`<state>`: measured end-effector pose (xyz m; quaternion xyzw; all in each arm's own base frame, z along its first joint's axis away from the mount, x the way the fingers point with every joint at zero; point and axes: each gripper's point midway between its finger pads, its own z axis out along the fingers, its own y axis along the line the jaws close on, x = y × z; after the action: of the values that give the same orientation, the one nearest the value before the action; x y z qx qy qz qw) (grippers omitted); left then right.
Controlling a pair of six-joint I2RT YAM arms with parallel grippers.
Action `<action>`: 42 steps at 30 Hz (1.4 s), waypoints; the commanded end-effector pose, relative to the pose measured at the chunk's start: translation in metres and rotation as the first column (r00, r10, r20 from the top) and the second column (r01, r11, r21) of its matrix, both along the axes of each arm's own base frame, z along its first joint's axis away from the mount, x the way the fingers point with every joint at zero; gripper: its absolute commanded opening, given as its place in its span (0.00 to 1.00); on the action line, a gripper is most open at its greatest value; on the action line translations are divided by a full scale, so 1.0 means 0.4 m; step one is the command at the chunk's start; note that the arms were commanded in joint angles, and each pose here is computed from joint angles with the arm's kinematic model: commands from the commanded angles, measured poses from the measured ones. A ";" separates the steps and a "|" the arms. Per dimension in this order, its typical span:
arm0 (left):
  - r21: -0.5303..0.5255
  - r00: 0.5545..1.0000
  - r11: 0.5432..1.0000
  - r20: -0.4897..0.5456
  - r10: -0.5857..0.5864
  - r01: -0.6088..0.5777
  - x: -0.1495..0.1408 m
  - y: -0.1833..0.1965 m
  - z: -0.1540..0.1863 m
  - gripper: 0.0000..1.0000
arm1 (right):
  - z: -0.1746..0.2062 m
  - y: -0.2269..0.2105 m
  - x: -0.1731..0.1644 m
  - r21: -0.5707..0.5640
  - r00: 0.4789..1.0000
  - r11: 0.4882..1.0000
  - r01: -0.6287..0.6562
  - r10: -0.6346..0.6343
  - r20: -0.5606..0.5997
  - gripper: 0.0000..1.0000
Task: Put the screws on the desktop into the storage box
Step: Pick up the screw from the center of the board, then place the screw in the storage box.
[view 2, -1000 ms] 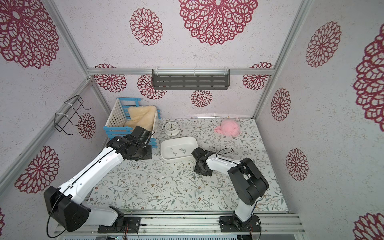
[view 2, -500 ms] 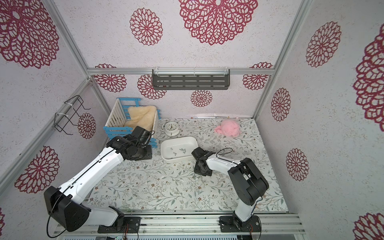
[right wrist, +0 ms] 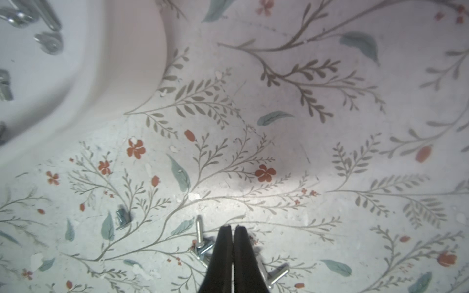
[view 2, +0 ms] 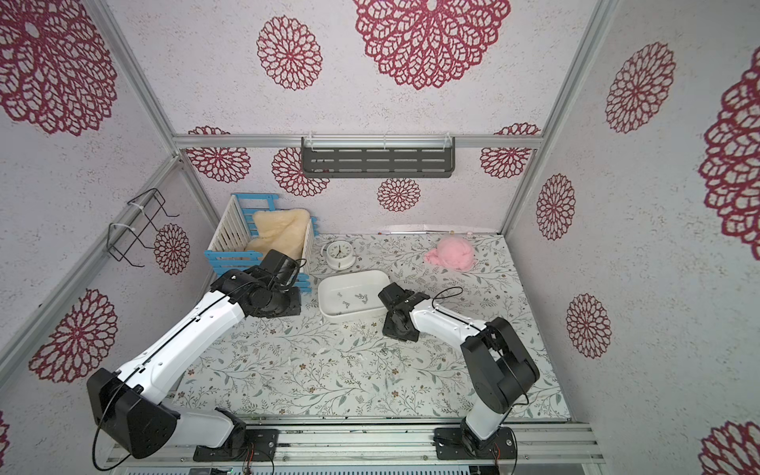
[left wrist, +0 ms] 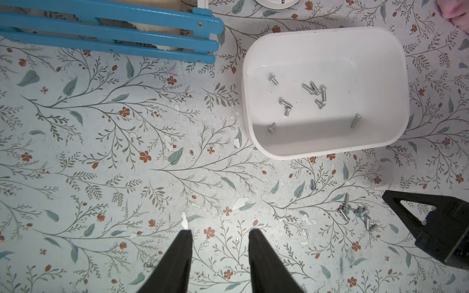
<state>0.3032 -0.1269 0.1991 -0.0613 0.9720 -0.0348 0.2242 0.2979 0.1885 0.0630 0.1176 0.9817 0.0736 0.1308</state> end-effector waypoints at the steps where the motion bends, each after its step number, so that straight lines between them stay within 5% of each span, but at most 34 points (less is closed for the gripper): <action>1: -0.008 0.999 1.000 0.027 0.017 -0.017 0.004 0.012 0.011 0.42 | 0.088 0.003 0.025 0.026 0.997 1.000 0.004 -0.006 0.076 0.00; 19: -0.024 0.999 0.999 0.038 0.024 -0.023 -0.011 0.017 0.021 0.42 | 0.270 0.117 0.208 0.065 0.969 0.995 -0.082 0.064 0.237 0.00; 32: -0.037 0.998 0.999 0.049 0.033 -0.031 -0.024 0.024 0.029 0.43 | 0.150 0.212 0.367 0.031 0.979 0.992 -0.119 0.112 0.172 0.00; 42: -0.041 0.999 0.999 0.037 0.035 -0.034 -0.034 0.025 0.018 0.43 | 0.021 0.234 0.409 0.046 0.990 0.992 -0.114 0.109 0.095 0.01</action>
<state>0.2887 -0.1195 0.2006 -0.0731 0.9695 -0.0432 0.2300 0.4529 0.2771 0.0638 0.0676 0.9797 0.0988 0.1609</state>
